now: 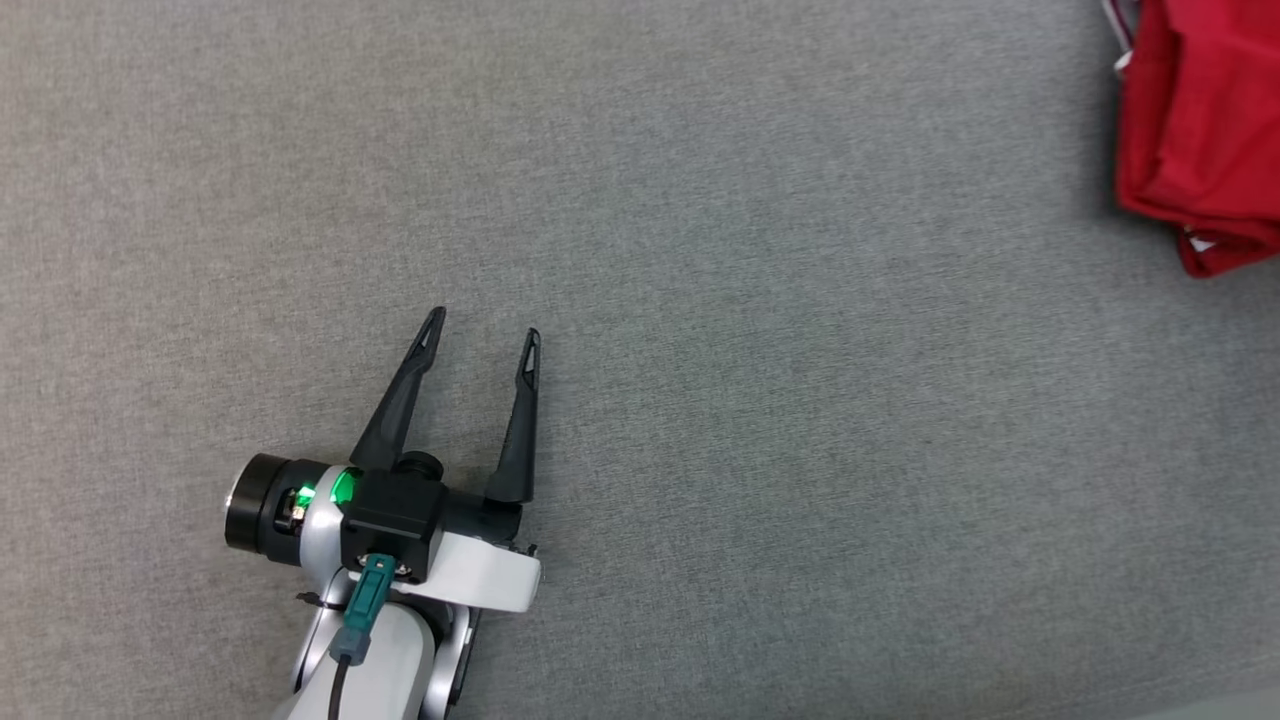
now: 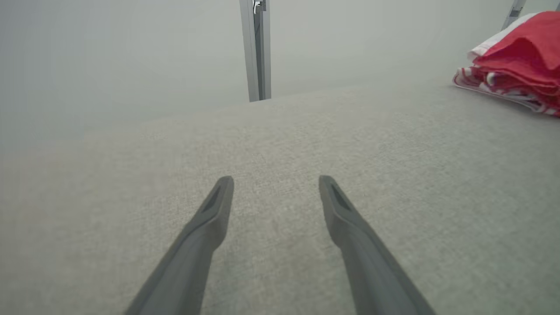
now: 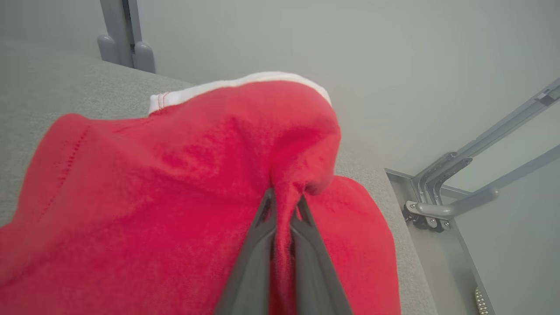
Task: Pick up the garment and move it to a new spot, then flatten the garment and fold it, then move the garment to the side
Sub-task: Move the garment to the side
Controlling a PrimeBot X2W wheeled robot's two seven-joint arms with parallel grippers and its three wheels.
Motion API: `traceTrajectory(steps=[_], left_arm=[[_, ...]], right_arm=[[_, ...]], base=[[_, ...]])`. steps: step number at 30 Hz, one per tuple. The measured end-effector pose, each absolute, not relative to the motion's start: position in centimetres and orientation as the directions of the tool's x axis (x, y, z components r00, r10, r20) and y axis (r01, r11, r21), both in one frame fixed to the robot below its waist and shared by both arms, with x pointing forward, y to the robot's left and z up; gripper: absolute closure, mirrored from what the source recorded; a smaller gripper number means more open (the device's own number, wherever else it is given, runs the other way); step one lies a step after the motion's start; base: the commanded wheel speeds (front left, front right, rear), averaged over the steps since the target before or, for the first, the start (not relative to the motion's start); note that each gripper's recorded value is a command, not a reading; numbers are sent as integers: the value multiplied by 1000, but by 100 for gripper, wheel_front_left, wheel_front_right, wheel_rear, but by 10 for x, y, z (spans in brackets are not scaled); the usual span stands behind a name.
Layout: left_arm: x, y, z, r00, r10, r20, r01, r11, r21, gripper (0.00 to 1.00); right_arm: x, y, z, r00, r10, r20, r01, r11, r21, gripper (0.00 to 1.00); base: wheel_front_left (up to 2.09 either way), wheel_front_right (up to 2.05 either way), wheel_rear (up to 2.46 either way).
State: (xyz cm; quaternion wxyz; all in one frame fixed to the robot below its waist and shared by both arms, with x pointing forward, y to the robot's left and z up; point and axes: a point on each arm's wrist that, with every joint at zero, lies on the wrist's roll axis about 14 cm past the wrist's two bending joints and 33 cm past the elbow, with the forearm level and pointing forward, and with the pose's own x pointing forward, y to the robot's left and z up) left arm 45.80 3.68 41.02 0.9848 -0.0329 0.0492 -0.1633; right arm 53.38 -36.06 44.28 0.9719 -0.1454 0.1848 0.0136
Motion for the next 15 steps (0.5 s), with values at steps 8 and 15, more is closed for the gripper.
traceTrajectory(steps=[8,15], left_arm=[[461,49,400,947,-303,-109,300,953,-50,0],[460,52,400,946,-304,-111,301,953,-38,0]], right_arm=[[542,-373,421,897,-55,-438,-138,907,-397,100],[555,-375,435,914,-65,-401,-133,885,-446,100]], base=[[0,0,0],[0,0,0]])
